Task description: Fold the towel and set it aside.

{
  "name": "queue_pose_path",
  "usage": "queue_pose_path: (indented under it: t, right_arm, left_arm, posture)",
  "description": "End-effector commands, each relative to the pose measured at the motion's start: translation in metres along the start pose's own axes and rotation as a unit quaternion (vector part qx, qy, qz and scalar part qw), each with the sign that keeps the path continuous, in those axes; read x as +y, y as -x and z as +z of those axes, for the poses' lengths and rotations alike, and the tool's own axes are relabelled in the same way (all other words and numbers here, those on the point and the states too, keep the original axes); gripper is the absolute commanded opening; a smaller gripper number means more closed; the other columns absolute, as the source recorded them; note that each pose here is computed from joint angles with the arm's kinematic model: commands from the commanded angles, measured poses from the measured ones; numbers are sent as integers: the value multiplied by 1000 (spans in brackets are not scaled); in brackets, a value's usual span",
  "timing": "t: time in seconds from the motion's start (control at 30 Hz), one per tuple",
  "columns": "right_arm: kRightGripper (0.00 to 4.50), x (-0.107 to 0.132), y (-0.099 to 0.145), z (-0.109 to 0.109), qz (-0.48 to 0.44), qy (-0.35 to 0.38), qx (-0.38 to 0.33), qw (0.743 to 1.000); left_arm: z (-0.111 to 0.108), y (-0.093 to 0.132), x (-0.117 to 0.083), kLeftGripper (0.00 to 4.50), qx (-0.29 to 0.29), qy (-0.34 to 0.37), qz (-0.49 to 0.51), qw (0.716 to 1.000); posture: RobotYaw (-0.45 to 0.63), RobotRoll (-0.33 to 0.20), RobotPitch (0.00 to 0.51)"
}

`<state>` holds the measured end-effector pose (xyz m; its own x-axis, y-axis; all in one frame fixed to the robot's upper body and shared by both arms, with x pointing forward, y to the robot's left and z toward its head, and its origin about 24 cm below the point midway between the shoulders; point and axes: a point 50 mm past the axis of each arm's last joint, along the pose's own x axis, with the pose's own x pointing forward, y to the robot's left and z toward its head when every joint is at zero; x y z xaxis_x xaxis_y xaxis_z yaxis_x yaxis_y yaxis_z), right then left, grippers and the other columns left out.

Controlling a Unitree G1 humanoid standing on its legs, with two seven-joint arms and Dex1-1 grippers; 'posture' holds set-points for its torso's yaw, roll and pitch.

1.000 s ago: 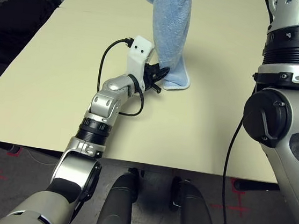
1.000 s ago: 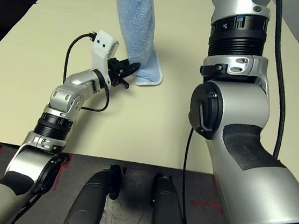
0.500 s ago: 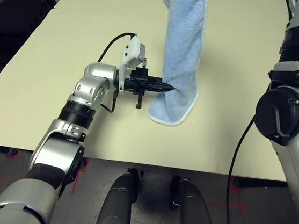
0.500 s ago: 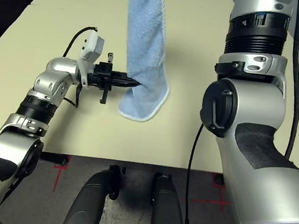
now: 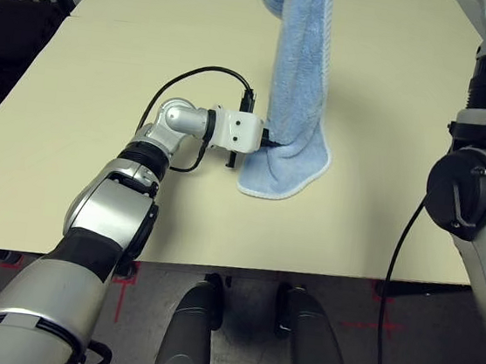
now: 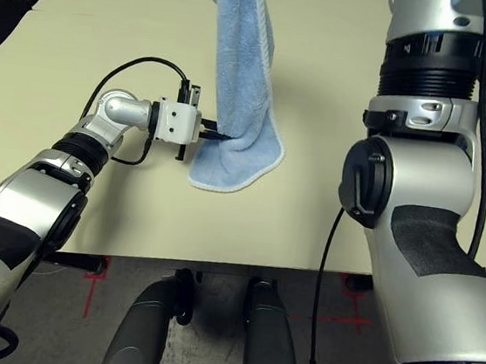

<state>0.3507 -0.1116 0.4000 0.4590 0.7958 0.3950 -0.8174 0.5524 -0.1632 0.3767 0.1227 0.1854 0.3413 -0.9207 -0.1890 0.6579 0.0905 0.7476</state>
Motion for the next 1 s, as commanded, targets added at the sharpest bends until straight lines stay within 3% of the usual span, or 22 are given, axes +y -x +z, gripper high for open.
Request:
queue_pose_path:
  t: [0.03, 0.1, 0.2, 0.4, 0.6, 0.7, 0.87, 1.0]
  right_arm:
    - [0, -15, 23, 24, -38, -5, -8, 999]
    - [0, -33, 46, 33, -103, -22, -9, 994]
    - [0, -40, 67, 39, -147, -59, -17, 987]
    - [0, -31, 73, 36, -144, -180, -55, 971]
    - [0, -47, 67, 7, -319, -271, -113, 901]
    - [0, -44, 58, 10, -341, -289, -150, 882]
    - [0, -43, 48, 20, -394, -335, -219, 827]
    - [0, -44, 41, 19, -416, -333, -220, 817]
  left_arm:
    - [-6, 10, -4, 468, -14, 37, 30, 999]
    - [-7, 17, -5, 1018, -21, 46, 45, 998]
    - [-5, 23, -7, 2208, -35, 59, 60, 996]
    - [4, 26, -11, 4457, -61, 90, 80, 991]
    - [17, 26, -1, 4457, -92, 130, 149, 976]
    - [23, 27, -3, 4457, -97, 144, 167, 971]
    - [28, 30, -14, 4457, -93, 157, 179, 967]
    - [33, 29, -23, 4457, -90, 165, 176, 966]
  posture:
    - [-101, 0, 236]
    - [-100, 0, 237]
    - [-104, 0, 236]
    - [-101, 0, 238]
    - [-65, 0, 238]
    - [-65, 0, 238]
    - [-52, 0, 236]
    - [-45, 0, 237]
